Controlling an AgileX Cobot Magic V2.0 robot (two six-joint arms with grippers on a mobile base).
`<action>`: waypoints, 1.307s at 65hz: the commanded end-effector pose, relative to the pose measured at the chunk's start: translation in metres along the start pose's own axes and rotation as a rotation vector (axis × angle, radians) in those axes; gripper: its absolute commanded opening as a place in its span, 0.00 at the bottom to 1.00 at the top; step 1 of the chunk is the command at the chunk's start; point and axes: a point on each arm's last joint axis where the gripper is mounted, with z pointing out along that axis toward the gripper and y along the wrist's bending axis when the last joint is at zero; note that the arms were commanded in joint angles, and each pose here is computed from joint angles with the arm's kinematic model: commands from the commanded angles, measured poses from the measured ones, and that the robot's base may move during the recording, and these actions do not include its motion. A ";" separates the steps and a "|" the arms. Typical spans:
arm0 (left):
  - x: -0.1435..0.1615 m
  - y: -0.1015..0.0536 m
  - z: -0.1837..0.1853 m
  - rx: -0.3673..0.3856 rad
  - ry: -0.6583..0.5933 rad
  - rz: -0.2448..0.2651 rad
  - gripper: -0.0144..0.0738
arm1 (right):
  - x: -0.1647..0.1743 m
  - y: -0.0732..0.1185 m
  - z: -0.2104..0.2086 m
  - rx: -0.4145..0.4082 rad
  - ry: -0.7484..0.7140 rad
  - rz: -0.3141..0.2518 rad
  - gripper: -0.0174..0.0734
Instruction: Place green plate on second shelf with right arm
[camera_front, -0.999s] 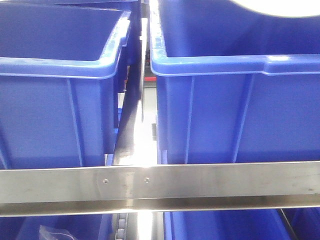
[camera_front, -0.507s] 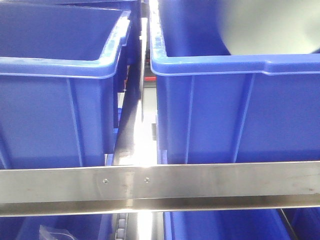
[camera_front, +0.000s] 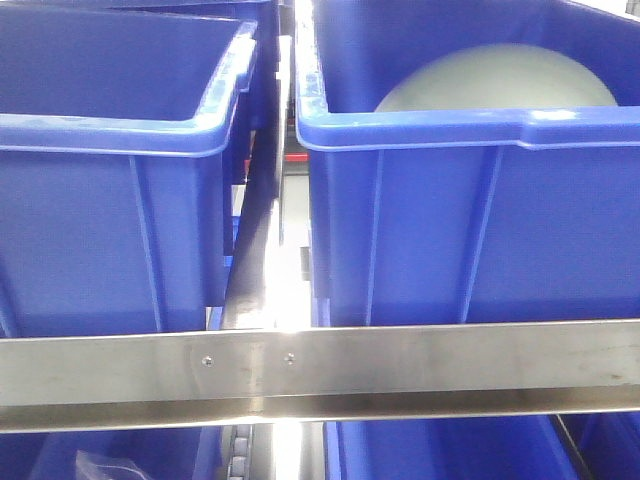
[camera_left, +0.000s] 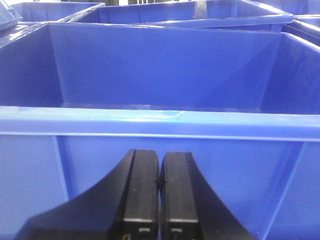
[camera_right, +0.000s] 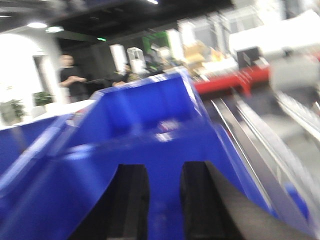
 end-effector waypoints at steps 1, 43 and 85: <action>0.006 -0.001 0.000 0.007 -0.058 -0.001 0.31 | -0.048 0.013 -0.020 -0.075 -0.171 -0.065 0.54; 0.006 -0.001 0.000 0.007 -0.058 -0.001 0.31 | -0.100 0.018 -0.183 -0.051 0.037 -0.240 0.25; 0.006 -0.001 0.000 0.007 -0.058 -0.001 0.31 | -0.006 -0.008 -0.192 -0.020 0.104 -0.329 0.25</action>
